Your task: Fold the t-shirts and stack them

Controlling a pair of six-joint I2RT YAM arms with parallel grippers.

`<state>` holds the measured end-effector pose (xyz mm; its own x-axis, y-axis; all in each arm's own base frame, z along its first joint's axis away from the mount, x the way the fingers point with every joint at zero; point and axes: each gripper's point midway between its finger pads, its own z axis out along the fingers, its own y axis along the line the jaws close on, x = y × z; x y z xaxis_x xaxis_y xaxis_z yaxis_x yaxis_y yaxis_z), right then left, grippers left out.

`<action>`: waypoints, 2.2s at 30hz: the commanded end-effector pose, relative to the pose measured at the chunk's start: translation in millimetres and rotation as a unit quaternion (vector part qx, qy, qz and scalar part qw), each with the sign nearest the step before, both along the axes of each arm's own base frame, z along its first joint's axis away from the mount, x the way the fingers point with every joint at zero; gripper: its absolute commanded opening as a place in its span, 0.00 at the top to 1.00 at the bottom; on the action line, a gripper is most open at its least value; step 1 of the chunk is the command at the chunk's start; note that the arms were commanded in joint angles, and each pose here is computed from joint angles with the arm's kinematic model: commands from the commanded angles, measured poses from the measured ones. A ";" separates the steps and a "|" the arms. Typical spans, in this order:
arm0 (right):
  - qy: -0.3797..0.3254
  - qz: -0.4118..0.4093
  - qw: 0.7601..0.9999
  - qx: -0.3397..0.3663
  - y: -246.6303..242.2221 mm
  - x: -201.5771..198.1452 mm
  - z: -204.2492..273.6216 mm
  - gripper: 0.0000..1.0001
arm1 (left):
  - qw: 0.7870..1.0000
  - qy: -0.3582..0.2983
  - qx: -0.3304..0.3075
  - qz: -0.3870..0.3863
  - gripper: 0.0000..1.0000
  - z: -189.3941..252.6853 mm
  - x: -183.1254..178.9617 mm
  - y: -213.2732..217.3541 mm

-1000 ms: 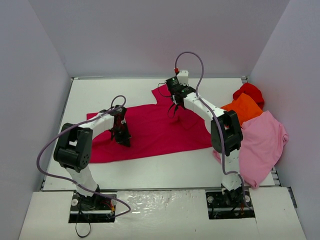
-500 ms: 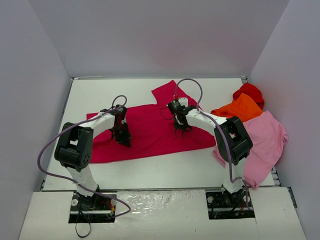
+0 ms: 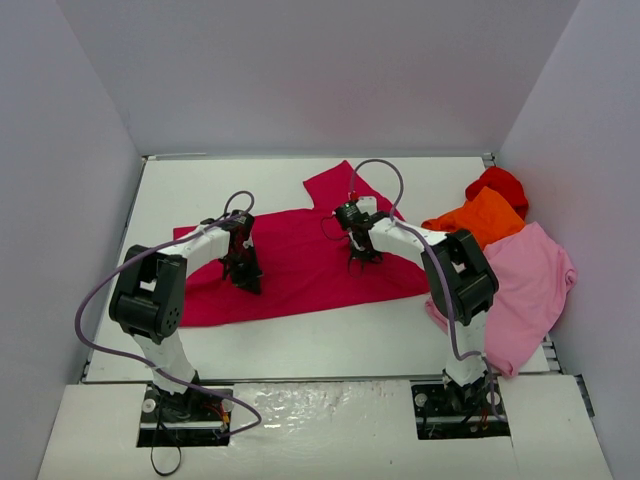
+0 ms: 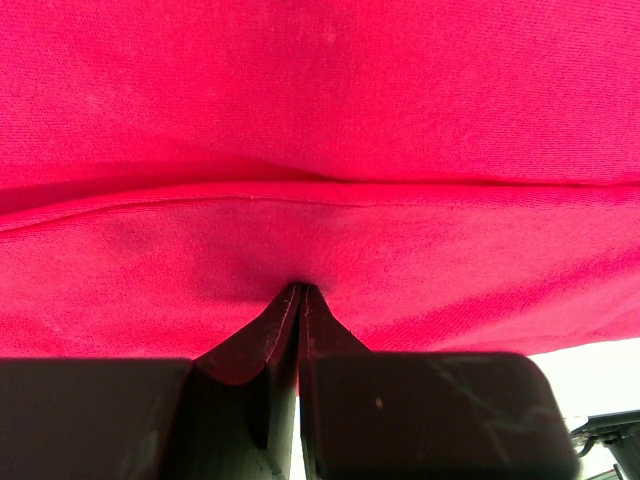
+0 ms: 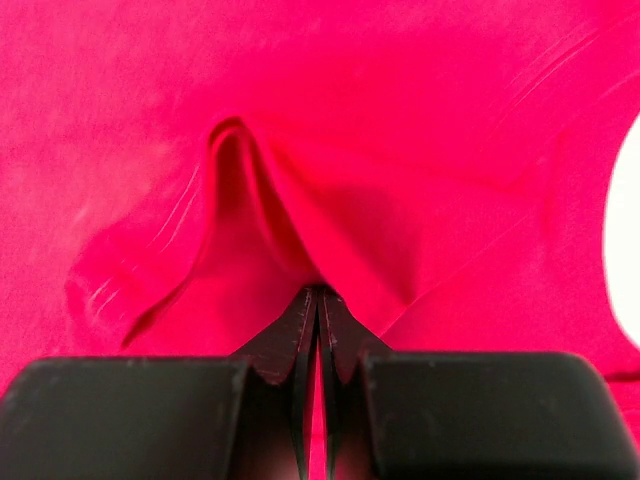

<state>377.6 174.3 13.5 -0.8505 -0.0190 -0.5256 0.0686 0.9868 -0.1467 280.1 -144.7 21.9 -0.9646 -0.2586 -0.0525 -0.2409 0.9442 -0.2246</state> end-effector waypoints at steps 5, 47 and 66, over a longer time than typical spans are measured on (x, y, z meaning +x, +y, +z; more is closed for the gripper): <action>-0.115 -0.052 0.989 -0.079 -35.4 67.0 73.1 1.00 | 0.999 -0.016 0.028 -0.010 1.00 -1.6 5.5 7.4; -0.036 0.000 0.999 -0.030 -16.2 17.0 50.1 1.00 | 0.999 -0.014 0.027 -0.018 1.00 -4.6 2.0 8.4; -0.086 -0.024 0.994 -0.061 -36.9 70.3 79.6 1.00 | 0.999 -0.014 0.025 -0.017 1.00 -4.4 0.1 8.3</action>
<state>425.2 147.7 65.3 -0.8019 -0.0543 -0.5949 0.1013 0.9691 -0.2249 280.3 -143.6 21.8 -0.9681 -0.2434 -0.0596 -0.2249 0.9488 -0.2218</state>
